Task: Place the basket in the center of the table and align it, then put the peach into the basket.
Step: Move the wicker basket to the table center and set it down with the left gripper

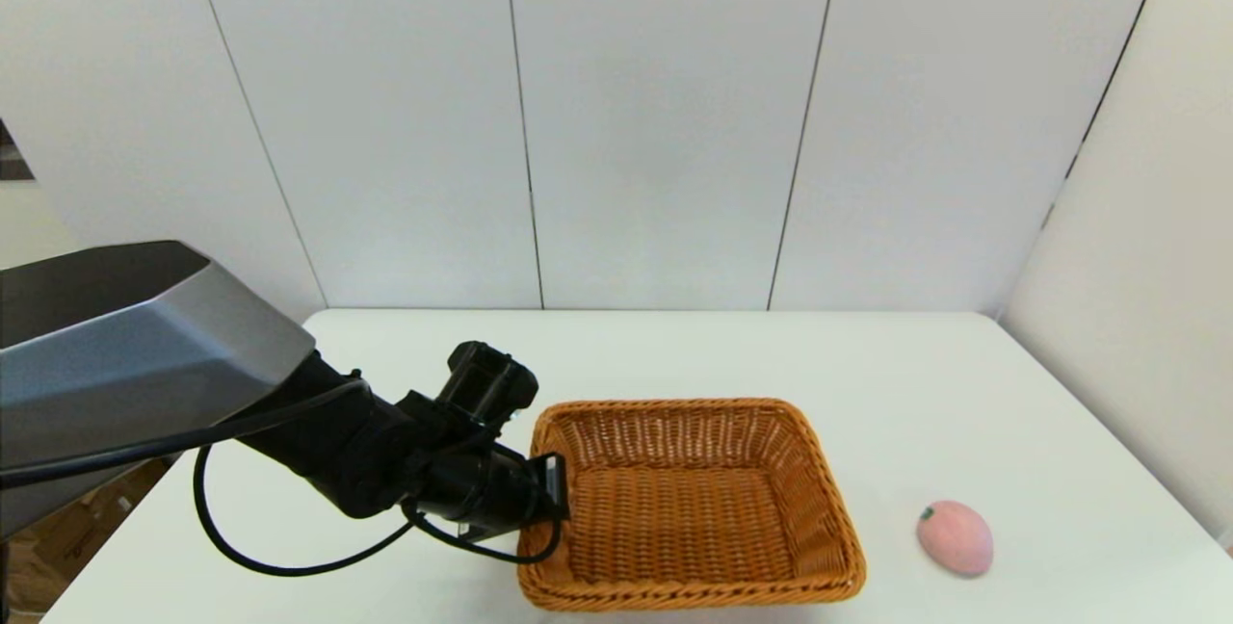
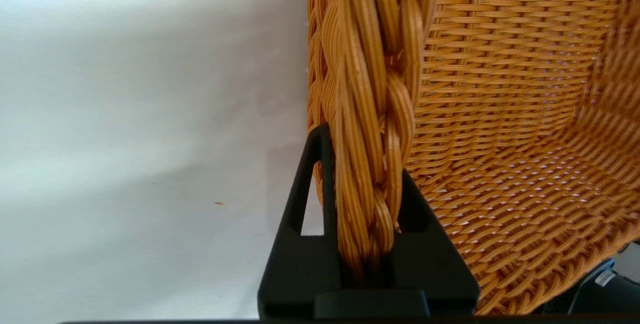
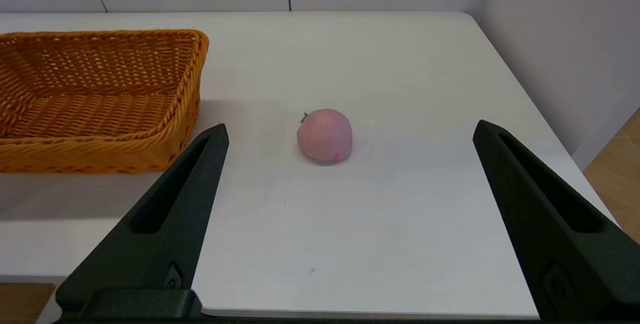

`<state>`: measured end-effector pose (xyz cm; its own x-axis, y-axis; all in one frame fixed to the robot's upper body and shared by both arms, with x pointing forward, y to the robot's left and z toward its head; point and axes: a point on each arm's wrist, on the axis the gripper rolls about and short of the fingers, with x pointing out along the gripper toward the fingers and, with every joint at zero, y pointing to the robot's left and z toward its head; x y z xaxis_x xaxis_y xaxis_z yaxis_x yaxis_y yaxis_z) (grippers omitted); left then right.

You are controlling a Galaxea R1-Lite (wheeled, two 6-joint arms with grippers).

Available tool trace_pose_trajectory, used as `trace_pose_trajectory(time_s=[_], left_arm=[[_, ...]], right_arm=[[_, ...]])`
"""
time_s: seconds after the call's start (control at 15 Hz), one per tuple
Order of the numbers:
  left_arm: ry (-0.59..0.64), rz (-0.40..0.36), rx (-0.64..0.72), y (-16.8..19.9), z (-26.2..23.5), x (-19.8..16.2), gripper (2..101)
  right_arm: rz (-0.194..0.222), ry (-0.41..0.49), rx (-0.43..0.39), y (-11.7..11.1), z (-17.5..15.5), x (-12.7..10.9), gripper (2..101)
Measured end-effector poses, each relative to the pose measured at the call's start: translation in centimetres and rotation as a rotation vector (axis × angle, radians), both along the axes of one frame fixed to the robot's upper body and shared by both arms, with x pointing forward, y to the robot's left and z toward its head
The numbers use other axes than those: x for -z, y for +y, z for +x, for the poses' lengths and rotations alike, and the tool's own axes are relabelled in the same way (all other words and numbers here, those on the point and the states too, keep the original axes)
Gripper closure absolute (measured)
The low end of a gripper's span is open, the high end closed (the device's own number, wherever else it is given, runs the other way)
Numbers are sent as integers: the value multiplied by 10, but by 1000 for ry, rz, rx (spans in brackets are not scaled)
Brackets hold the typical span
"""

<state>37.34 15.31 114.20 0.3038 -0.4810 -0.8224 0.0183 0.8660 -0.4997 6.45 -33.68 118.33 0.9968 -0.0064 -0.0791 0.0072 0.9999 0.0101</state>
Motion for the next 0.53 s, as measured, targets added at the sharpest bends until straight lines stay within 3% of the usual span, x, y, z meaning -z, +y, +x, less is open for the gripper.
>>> trace_pose_trajectory(time_s=[0.53], left_arm=[[-10, 8, 17, 1, -1, -1, 893]], right_arm=[[0, 0, 0, 0, 0, 0, 52]])
